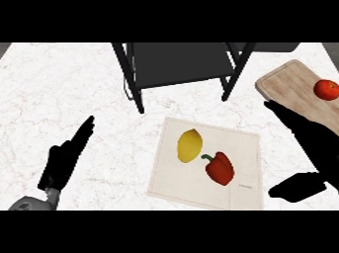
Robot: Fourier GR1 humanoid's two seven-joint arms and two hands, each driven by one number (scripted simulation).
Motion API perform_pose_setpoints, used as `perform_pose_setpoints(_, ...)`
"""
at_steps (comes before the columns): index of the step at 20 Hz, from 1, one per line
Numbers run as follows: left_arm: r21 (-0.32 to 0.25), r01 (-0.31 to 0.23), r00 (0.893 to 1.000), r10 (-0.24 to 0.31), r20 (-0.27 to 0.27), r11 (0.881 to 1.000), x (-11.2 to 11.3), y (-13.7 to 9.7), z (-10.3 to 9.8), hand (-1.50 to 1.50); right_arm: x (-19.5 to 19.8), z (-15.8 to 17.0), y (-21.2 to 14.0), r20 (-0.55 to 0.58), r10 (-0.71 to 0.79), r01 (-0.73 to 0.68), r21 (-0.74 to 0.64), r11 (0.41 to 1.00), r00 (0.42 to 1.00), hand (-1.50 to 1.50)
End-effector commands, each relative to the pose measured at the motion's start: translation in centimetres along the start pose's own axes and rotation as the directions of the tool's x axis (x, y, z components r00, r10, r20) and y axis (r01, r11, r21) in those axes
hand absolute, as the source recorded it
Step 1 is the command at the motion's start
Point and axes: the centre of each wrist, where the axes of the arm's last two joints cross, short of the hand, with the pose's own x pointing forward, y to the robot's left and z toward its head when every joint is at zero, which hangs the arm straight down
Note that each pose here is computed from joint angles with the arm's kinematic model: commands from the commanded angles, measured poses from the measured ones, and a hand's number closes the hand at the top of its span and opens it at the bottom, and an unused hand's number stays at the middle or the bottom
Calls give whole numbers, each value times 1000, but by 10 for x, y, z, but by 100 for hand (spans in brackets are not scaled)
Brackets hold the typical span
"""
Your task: Pick the bell pepper from the placemat and place it in the tiered shelf
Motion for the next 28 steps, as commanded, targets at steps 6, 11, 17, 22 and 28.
perform_pose_setpoints(6, -17, -12, 1000, 12, 0, 1000, 7, 4, -7, 0, 89, -5, 47, -180, 350, -357, -7, 934, 919, -150)
perform_pose_setpoints(11, -11, -15, 1000, 15, -17, 1000, -5, 0, 0, 0, 125, -20, 82, -199, 320, -308, 90, 947, 926, -150)
perform_pose_setpoints(17, 1, -6, 1000, 6, -19, 1000, 4, 8, -13, 0, 126, -30, 98, -281, 358, -327, 152, 933, 890, -150)
perform_pose_setpoints(22, 9, -17, 1000, 17, -10, 1000, -3, 3, 0, 0, 125, -39, 132, -324, 353, -322, 146, 935, 878, -150)
perform_pose_setpoints(28, 21, -12, 999, 13, -29, 1000, -17, 4, 5, 0, 110, -36, 132, -354, 415, -396, 126, 909, 838, -150)
